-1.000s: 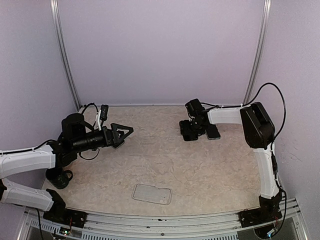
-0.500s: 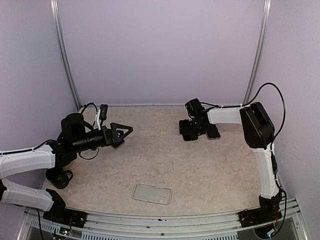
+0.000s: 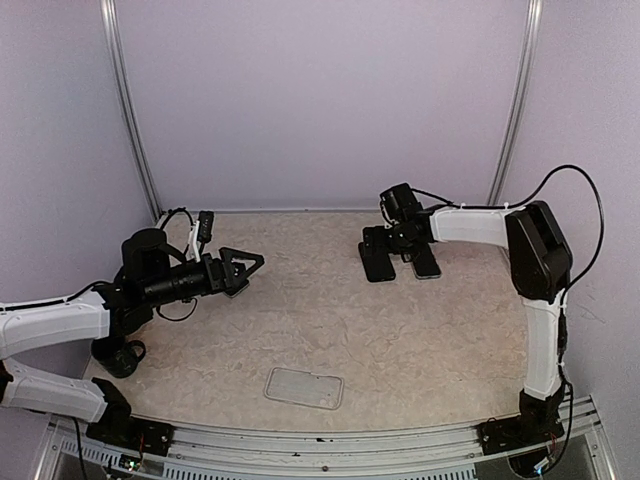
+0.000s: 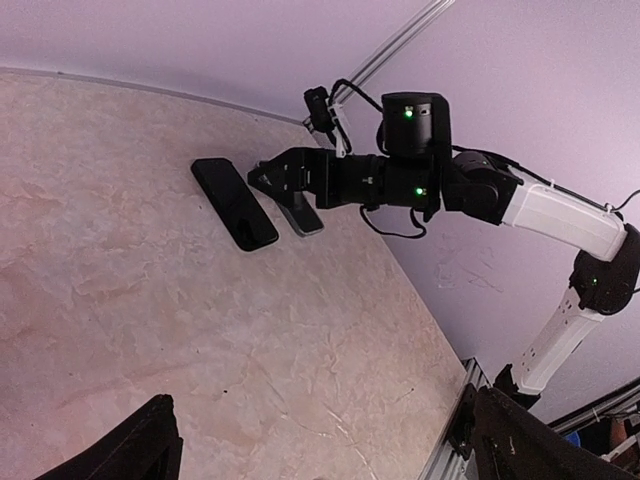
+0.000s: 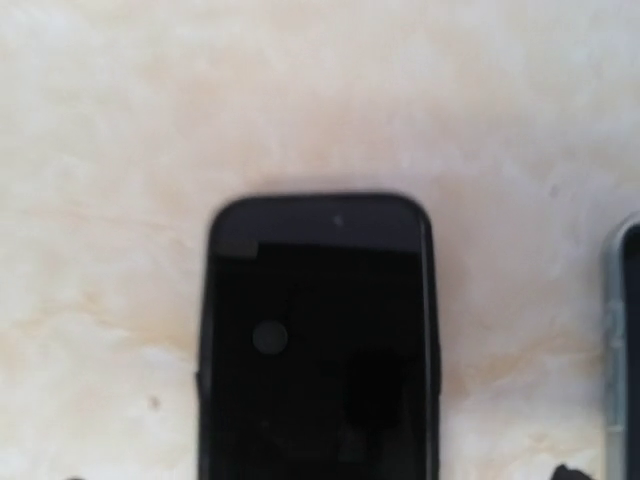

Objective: Put the phone into the phone case
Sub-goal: Place the phone with the phone case at the center of the board, then move the phone to the center of the board.

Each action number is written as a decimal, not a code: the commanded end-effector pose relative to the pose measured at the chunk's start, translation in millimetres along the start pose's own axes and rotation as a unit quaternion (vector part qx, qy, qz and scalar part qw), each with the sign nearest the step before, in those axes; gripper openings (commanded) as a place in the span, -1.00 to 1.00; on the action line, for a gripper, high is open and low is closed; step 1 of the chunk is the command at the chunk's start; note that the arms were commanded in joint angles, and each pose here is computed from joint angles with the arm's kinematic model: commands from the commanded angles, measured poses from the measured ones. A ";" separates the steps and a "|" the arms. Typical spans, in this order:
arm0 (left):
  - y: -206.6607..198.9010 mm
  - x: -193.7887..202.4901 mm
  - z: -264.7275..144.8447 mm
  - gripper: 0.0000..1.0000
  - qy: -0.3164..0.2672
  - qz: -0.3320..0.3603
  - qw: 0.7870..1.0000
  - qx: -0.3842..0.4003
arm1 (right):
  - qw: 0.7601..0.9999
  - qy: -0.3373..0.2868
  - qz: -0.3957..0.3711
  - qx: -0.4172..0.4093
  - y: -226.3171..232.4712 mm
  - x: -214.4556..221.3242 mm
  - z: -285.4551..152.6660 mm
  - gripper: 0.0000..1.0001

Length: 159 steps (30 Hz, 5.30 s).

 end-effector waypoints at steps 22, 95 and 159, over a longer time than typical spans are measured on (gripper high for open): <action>69.6 -57.8 1.1 0.98 -0.078 -0.094 0.970 -0.209 | 0.967 -0.102 -0.174 -0.158 90.3 -11.7 -65.3 0.99; 256.9 -59.2 66.6 0.98 0.020 -0.231 0.919 -0.319 | 0.946 -0.088 -0.213 -0.227 108.9 14.5 -98.3 0.99; 133.1 -24.4 82.2 0.98 0.036 -0.177 0.963 -0.199 | 0.804 -0.070 -0.473 -0.352 176.3 58.2 -0.8 0.99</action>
Point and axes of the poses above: each gripper's point midway between its finger pads, its own z axis out along the fingers, its own y axis along the line the jaws close on, x = y × z, the point moved 10 cm from there along -z, back along the fingers, and after that the axes turned 6 degrees about -z, right-handed, at the moved point
